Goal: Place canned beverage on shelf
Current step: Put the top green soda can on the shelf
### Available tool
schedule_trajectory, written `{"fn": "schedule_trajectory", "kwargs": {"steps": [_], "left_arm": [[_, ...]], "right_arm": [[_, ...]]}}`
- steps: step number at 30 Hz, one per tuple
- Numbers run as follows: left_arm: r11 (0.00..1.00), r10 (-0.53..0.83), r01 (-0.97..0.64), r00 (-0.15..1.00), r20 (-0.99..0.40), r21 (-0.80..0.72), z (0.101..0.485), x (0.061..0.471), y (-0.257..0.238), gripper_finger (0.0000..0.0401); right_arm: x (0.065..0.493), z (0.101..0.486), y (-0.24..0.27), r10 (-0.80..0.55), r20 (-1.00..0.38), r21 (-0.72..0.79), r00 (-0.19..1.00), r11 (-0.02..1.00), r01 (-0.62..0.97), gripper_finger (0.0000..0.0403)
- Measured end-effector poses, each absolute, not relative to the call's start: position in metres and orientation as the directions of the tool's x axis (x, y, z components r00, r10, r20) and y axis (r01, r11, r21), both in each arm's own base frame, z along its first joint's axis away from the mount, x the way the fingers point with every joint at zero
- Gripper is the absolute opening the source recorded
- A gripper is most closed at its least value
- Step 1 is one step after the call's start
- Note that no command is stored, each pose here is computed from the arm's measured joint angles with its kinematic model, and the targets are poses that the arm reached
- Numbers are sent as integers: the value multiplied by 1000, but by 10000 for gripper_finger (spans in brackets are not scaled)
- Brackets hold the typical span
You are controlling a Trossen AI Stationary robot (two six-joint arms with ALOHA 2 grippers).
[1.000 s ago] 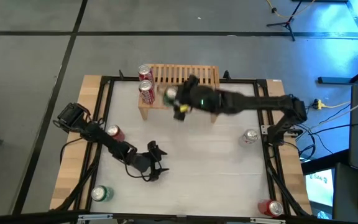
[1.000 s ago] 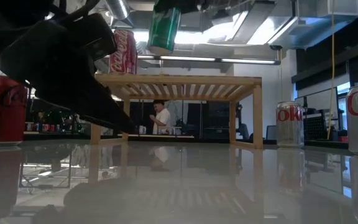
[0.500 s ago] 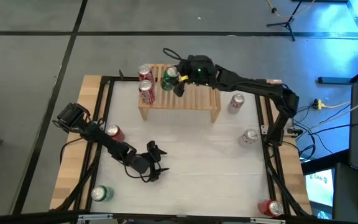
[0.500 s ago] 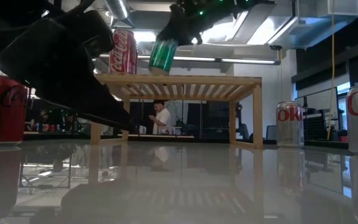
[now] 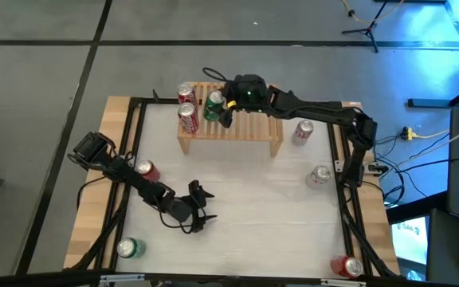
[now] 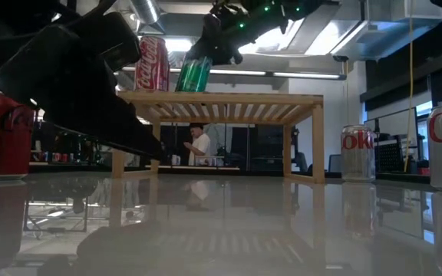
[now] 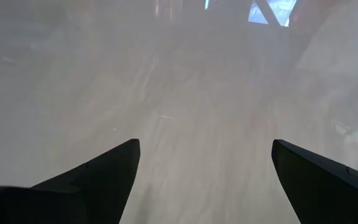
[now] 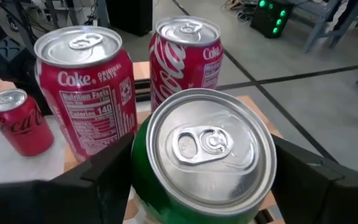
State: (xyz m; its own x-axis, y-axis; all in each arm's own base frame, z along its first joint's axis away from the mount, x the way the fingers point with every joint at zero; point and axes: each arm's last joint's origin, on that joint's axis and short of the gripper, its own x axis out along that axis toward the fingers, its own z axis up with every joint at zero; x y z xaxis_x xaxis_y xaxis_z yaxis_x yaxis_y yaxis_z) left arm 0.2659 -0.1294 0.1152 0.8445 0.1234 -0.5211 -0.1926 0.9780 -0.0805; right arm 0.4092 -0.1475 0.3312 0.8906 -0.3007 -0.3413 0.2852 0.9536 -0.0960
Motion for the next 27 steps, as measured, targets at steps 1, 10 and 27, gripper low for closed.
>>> {"fn": "schedule_trajectory", "kwargs": {"steps": [1, 10, 27], "left_arm": [[979, 124, -190, 844, -521, -76, 115, 266, -129, 354], [979, 125, -189, 844, -521, -72, 115, 266, -129, 354], [979, 124, -189, 846, -519, -74, 115, 266, -129, 354]], "right_arm": [[409, 331, -148, -301, -340, -97, 891, 954, 285, 312], [409, 335, -147, -303, -322, -100, 897, 953, 285, 372], [373, 383, -127, -293, -281, -117, 914, 956, 270, 357]]}}
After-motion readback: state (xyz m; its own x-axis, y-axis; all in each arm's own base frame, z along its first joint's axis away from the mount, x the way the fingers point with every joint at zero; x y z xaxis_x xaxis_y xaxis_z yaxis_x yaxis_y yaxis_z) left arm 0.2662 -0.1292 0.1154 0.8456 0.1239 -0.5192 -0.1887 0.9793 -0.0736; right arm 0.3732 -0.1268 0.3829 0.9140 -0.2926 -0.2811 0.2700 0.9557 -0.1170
